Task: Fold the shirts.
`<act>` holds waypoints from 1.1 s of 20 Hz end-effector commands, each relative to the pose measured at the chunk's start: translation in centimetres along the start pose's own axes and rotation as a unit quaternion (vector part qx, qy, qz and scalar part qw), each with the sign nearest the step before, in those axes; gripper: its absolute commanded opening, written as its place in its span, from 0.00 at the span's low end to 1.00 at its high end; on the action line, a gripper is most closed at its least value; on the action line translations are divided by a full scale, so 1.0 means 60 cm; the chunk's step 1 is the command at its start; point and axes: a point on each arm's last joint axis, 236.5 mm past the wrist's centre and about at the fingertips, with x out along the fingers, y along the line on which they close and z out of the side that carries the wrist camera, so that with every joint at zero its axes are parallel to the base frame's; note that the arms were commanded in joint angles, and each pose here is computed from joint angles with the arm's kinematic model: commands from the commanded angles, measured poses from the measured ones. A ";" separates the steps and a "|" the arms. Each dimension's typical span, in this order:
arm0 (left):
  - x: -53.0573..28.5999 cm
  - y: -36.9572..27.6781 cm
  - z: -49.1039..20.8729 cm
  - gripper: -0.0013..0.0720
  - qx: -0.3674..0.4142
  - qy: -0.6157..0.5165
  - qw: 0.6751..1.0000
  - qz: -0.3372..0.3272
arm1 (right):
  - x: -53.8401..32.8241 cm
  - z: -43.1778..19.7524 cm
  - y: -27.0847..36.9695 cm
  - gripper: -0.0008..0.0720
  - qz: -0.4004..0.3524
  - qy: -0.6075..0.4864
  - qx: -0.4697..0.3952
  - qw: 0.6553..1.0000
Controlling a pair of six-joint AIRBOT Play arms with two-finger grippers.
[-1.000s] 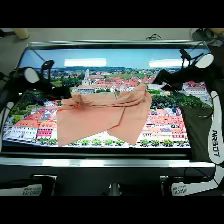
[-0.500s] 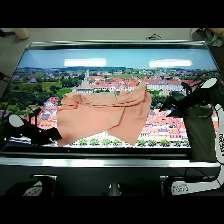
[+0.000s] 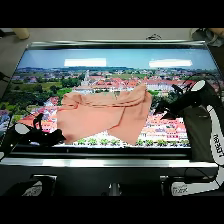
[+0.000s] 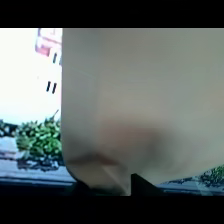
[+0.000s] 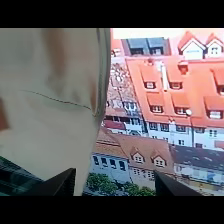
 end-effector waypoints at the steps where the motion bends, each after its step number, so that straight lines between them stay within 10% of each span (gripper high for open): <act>1: 0.002 0.001 0.026 0.34 -0.013 -0.035 0.999 -0.002 | 0.026 -0.002 0.004 0.68 -0.027 0.002 -0.025 0.999; 3: 0.002 0.000 0.027 0.08 -0.011 -0.035 0.999 -0.002 | 0.053 -0.005 0.007 0.68 -0.028 0.009 -0.027 0.999; 11: -0.033 -0.019 0.039 0.05 0.018 -0.074 0.997 -0.015 | 0.148 0.033 0.050 0.65 0.008 -0.014 -0.011 1.000; 13: -0.055 -0.030 0.046 0.05 0.029 -0.099 0.994 -0.022 | 0.147 0.071 0.059 0.12 0.012 -0.064 0.000 0.998; 16: -0.161 -0.086 0.099 0.05 0.086 -0.196 0.976 -0.042 | 0.055 0.115 0.104 0.05 0.027 -0.133 -0.047 0.990; 19: -0.484 -0.211 0.167 0.05 0.192 -0.428 0.882 -0.054 | -0.248 0.154 0.225 0.05 0.028 -0.331 -0.184 0.925; 22: -0.903 -0.315 0.063 0.05 0.249 -0.674 0.693 -0.063 | -0.659 0.009 0.352 0.05 -0.012 -0.596 -0.274 0.755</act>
